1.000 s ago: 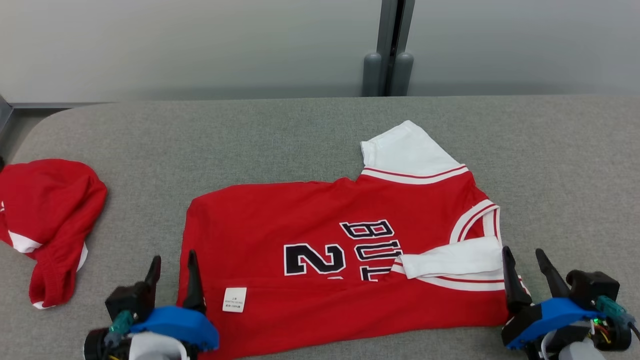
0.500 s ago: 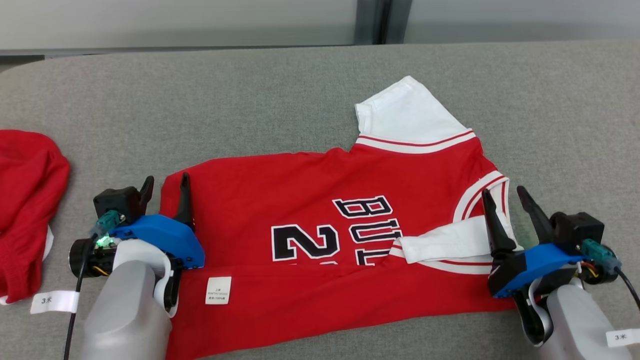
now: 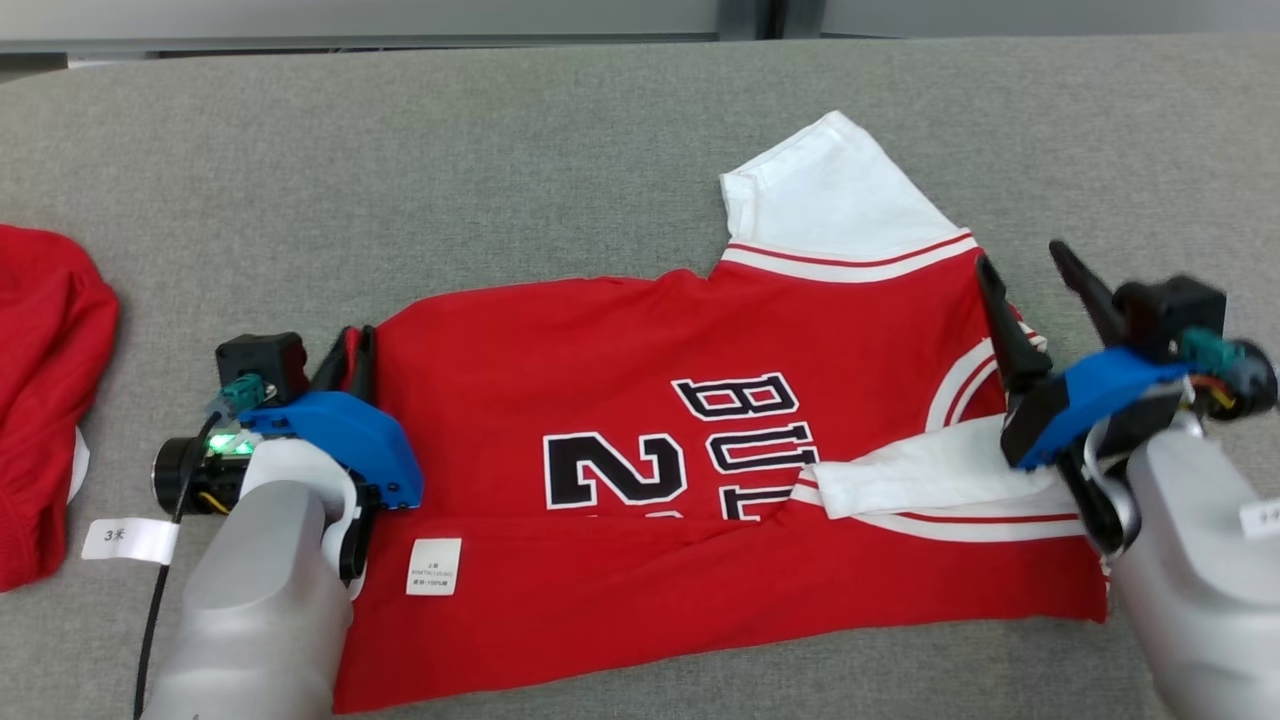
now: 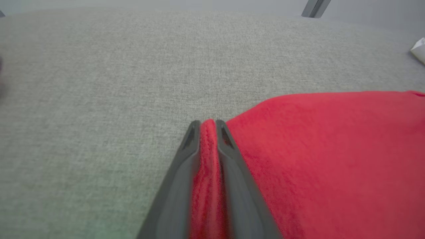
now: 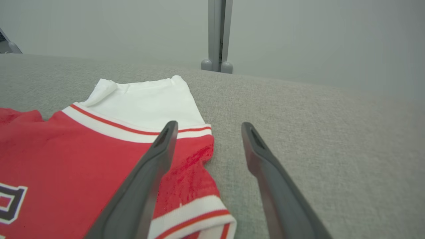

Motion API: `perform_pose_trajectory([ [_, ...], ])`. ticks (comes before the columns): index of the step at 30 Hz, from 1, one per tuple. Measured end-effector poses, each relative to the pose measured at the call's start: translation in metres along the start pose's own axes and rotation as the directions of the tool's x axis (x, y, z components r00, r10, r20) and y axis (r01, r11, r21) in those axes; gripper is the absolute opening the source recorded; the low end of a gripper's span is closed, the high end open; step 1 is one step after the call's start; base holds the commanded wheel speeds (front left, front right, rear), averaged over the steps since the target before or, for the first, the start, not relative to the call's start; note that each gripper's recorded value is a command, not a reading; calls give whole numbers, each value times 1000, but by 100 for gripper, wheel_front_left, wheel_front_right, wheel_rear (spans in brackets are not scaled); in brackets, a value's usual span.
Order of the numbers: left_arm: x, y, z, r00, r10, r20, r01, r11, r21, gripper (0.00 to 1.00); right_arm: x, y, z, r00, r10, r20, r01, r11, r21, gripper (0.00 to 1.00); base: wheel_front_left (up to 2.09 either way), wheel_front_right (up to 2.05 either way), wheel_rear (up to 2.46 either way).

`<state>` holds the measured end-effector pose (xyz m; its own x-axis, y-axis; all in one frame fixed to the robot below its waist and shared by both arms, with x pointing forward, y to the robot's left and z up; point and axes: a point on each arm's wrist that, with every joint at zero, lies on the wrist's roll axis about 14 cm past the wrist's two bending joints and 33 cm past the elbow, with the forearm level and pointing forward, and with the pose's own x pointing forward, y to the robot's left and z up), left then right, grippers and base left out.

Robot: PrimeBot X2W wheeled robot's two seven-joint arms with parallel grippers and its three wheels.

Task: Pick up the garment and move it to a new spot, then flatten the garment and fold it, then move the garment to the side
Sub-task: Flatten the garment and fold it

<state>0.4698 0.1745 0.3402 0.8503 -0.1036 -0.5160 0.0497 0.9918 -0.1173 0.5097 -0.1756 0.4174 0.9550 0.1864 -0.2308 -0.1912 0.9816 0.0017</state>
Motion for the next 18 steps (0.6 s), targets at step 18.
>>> perform_pose_trajectory([
  [18,7,7,22,995,-6,103,2,1000,31,0,113,29,9,952,101,-290,-126,990,-68,100,0,0,0],
])
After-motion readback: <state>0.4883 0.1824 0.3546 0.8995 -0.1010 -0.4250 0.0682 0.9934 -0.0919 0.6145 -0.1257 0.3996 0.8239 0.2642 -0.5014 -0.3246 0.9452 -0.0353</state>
